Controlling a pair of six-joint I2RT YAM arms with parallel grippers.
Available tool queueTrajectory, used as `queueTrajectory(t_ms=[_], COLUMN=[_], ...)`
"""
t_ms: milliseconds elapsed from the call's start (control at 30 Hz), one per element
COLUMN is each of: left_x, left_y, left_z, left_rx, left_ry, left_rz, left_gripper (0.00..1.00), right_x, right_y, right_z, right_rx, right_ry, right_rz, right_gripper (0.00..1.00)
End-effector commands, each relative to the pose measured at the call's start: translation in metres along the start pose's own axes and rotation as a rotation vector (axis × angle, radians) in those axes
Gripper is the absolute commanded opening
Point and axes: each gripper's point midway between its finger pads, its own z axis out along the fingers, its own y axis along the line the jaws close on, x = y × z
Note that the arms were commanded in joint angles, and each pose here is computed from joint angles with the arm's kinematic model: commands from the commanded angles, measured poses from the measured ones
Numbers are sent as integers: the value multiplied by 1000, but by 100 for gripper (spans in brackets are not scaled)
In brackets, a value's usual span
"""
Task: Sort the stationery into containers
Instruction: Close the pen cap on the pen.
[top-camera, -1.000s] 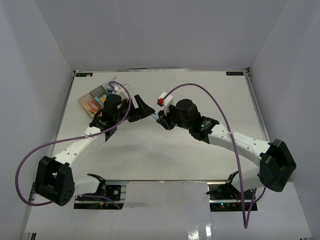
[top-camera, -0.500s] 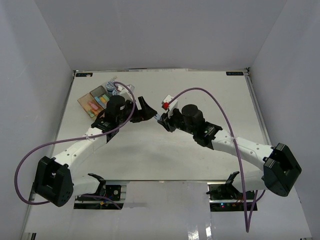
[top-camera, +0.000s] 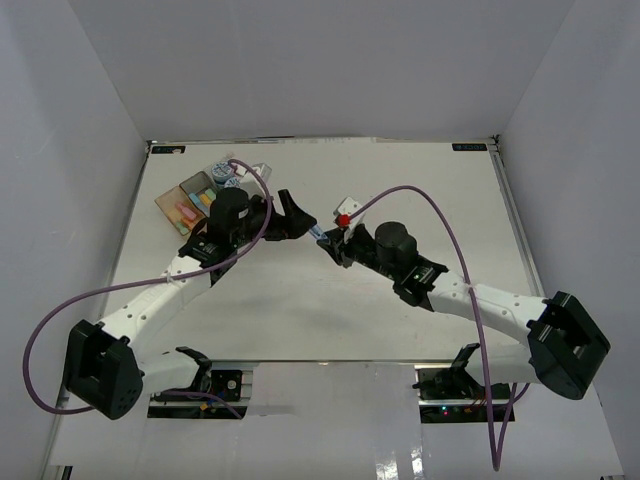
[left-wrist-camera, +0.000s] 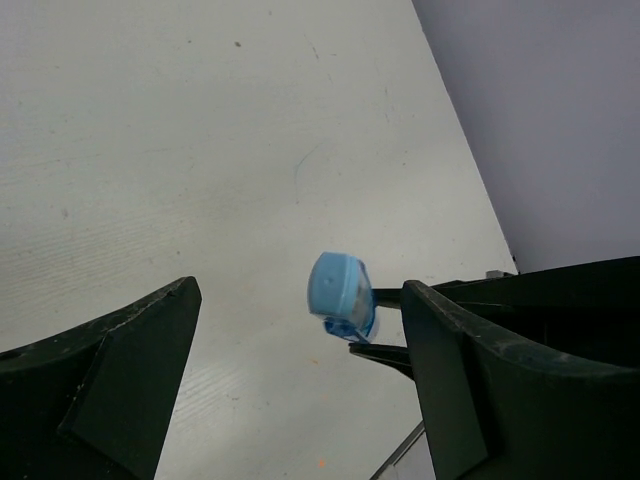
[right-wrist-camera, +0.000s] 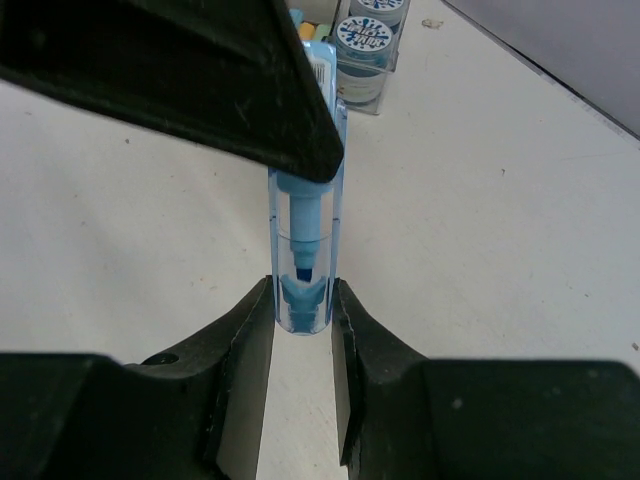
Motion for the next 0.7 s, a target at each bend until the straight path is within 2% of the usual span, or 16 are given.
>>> queueTrajectory(t_ms=[0,200,300,433,667], left_x=[-35,-59,-70,-60,-40], left_y=[-33,-55,-54,-46,-51], left_z=[-17,-34,-39,-41,-44], left_rx=[81,128,74,18,59], left_ry=[-90,-145,-153,-74,70], left_rz=[65,95,98,100,160], left_gripper=[92,94,95,92,85], right_x=[-30,-31,-33,-37,-39], right_y=[-3,0,1,2,7], right_z=[-2,-6,-7,-10,-10], right_rx=[20,9,4,-7,-56], right_ry=[-150,-226,-240,-251,-212], right_rz=[-24,-45,-72,-109,-197], right_gripper=[20,22,22,22,22])
